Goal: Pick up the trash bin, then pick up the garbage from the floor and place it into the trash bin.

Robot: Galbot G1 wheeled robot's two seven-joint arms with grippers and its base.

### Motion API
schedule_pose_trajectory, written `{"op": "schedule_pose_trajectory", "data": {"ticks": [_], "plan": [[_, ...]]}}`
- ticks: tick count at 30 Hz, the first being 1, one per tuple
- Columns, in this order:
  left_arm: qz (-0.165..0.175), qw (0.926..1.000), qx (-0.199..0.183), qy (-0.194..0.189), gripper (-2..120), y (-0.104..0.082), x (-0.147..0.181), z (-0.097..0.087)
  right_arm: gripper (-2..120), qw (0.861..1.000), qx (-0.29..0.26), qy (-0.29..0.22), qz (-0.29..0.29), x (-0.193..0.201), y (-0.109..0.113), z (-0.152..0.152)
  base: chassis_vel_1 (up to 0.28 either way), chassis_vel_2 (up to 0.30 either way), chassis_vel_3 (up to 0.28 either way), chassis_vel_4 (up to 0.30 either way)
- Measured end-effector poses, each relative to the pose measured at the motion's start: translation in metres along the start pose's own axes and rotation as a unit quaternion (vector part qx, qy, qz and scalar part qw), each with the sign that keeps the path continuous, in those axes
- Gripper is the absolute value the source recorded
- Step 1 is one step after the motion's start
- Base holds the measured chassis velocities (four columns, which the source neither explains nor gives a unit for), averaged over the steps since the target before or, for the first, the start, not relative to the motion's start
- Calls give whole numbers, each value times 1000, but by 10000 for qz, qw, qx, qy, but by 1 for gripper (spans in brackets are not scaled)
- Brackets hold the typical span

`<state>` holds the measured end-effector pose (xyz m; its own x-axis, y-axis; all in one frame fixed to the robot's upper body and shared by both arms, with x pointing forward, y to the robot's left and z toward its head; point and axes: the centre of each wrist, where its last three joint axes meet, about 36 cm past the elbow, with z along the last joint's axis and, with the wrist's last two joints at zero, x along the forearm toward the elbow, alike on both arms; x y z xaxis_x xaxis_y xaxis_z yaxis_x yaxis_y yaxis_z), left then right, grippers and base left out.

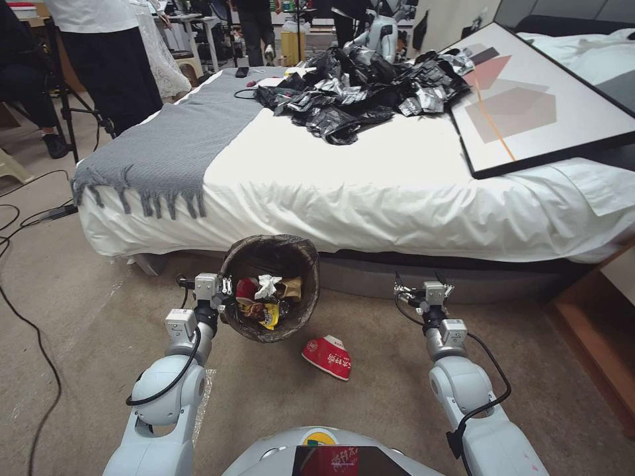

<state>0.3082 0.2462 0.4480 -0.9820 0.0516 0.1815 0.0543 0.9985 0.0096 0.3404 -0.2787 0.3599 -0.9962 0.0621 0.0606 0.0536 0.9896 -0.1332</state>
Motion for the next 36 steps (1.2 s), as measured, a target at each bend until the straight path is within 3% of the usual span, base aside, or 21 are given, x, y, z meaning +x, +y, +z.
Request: {"op": "schedule_pose_trajectory", "data": {"ticks": [36], "plan": [[-62,10000,-43,-15,2,2,-3,7,100,9998,38,198,-51,-7,1,2,51,58,54,54]]}}
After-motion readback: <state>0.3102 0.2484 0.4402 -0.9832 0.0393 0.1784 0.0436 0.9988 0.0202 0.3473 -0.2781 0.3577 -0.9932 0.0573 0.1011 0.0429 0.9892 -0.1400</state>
